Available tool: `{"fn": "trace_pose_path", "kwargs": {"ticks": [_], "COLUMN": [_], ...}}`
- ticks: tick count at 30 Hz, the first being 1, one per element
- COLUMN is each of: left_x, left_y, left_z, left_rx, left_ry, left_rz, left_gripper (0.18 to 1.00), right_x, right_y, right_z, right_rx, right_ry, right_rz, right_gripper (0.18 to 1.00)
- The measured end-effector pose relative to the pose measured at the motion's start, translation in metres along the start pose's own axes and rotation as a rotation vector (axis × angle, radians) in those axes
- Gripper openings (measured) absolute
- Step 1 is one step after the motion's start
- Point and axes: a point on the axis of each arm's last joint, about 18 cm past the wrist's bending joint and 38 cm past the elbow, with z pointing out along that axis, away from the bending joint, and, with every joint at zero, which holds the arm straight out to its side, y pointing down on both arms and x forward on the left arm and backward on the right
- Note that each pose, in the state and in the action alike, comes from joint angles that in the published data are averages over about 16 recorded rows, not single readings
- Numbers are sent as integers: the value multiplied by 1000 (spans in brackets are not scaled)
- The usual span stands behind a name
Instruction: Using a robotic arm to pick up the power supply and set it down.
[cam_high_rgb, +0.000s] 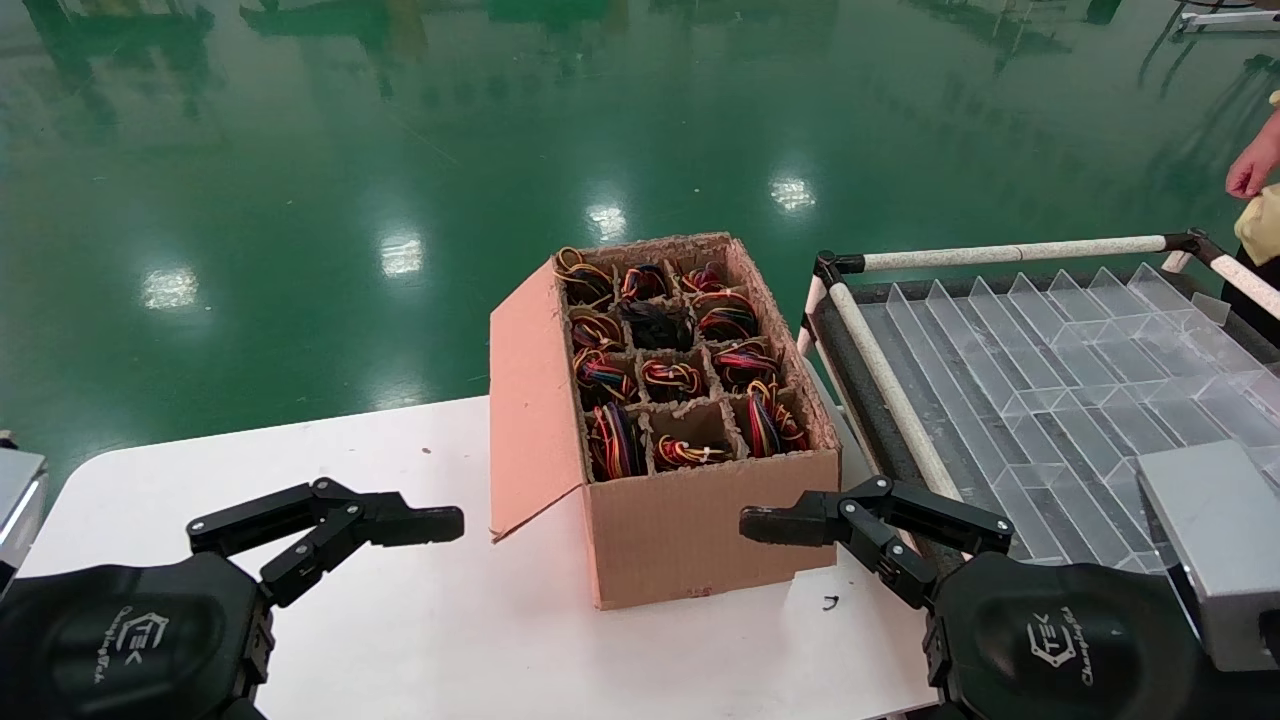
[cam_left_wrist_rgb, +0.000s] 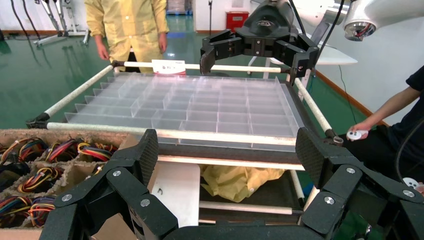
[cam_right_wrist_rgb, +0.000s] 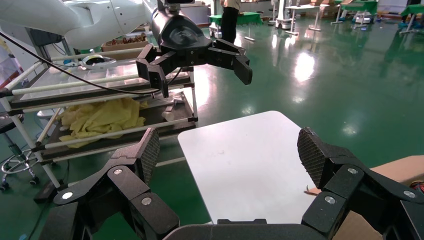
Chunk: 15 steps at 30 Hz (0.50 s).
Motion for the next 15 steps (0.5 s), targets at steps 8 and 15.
{"fn": "trace_pose_path", "kwargs": {"ticks": [8,15], "left_x": [0,0], "left_y": [0,0], "left_z": [0,0], "left_rx": [0,0], "left_ry": [0,0], "left_rz": [0,0], "left_gripper": [1000,1000], "right_x": [0,0], "right_y": [0,0], "right_z": [0,0], "right_rx": [0,0], "right_ry": [0,0], "right_rz": [0,0], "right_gripper": [1000,1000]}}
